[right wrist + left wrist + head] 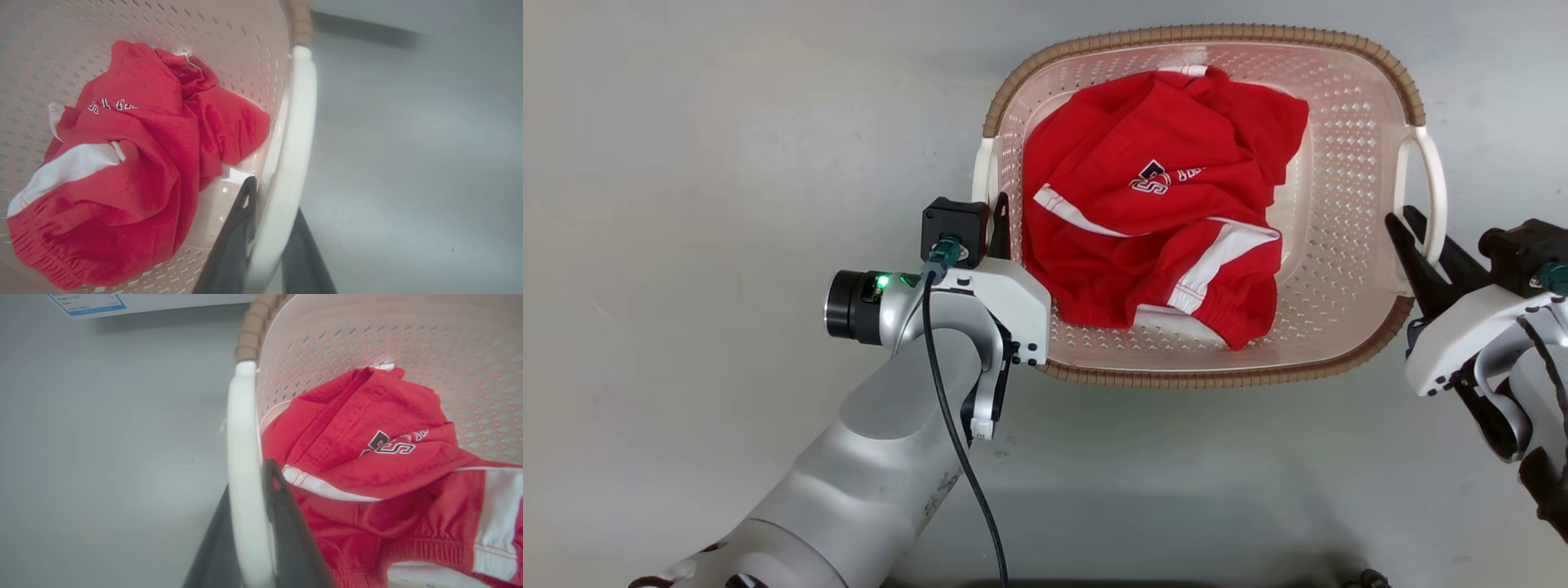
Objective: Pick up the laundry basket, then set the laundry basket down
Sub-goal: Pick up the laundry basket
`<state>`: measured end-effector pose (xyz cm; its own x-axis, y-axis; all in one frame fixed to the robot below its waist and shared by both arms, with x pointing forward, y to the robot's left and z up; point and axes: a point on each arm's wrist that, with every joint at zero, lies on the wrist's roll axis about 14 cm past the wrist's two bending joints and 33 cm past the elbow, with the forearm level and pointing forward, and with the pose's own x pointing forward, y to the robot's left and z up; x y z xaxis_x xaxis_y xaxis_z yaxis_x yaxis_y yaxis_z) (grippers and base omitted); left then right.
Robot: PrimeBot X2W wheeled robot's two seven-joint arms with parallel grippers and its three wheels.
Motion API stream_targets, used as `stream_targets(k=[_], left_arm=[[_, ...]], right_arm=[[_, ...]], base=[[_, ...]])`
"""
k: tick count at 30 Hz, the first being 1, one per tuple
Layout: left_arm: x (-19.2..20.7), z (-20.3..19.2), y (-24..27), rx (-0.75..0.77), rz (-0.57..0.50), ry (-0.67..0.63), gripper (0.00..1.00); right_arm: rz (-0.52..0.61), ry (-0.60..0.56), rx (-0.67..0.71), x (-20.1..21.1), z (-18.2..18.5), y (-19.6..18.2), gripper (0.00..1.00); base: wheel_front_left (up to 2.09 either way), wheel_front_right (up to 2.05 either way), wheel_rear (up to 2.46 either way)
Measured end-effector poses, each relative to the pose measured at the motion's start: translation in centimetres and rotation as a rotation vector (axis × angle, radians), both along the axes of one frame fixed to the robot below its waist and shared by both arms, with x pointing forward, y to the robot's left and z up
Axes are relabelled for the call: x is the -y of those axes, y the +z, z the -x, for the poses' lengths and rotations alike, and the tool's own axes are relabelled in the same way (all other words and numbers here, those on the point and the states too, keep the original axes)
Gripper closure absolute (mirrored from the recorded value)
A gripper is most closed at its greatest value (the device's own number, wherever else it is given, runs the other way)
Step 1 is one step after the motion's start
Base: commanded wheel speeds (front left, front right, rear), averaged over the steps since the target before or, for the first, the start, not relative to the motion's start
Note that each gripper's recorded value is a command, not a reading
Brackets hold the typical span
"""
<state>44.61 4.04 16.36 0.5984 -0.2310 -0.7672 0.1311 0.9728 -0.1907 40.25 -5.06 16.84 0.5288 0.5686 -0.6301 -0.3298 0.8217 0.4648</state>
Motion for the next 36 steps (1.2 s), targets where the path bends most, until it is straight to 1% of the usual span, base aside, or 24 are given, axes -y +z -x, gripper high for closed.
stream_targets(k=[5, 8, 11, 20, 25, 30, 36], left_arm=[[0.1, -0.2, 1.2, 0.014, 0.003, -0.009, 1.0], [0.1, 0.3, 1.9, 0.003, 0.016, -0.007, 1.0], [0.1, 1.3, 2.6, -0.009, 0.017, -0.021, 1.0], [1.0, 1.7, 6.5, 0.006, 0.037, -0.063, 1.0], [0.9, 3.0, 8.2, -0.011, 0.025, -0.089, 1.0], [0.5, 3.3, 10.2, 0.002, 0.013, -0.097, 1.0], [0.2, 4.5, 12.2, -0.008, 0.006, -0.117, 1.0]], right_arm=[[0.003, 0.009, 0.008, -0.2, 0.1, 1.3, 1.0], [0.001, 0.013, 0.017, -0.4, 0.0, 2.4, 1.0], [0.001, 0.007, 0.005, -0.6, 0.6, 3.3, 1.0], [0.019, 0.007, 0.031, -0.4, 1.3, 6.9, 1.0], [0.021, 0.003, 0.046, -0.7, 1.8, 8.9, 1.0], [0.01, 0.004, 0.051, -1.3, 2.2, 11.0, 1.0], [0.025, 0.025, 0.049, -1.7, 3.1, 13.3, 1.0]], base=[[0.0, 0.0, 0.0], [0.0, 0.0, 0.0], [0.0, 0.0, 0.0], [0.0, 0.0, 0.0], [0.0, 0.0, 0.0], [0.0, 0.0, 0.0], [0.0, 0.0, 0.0]])
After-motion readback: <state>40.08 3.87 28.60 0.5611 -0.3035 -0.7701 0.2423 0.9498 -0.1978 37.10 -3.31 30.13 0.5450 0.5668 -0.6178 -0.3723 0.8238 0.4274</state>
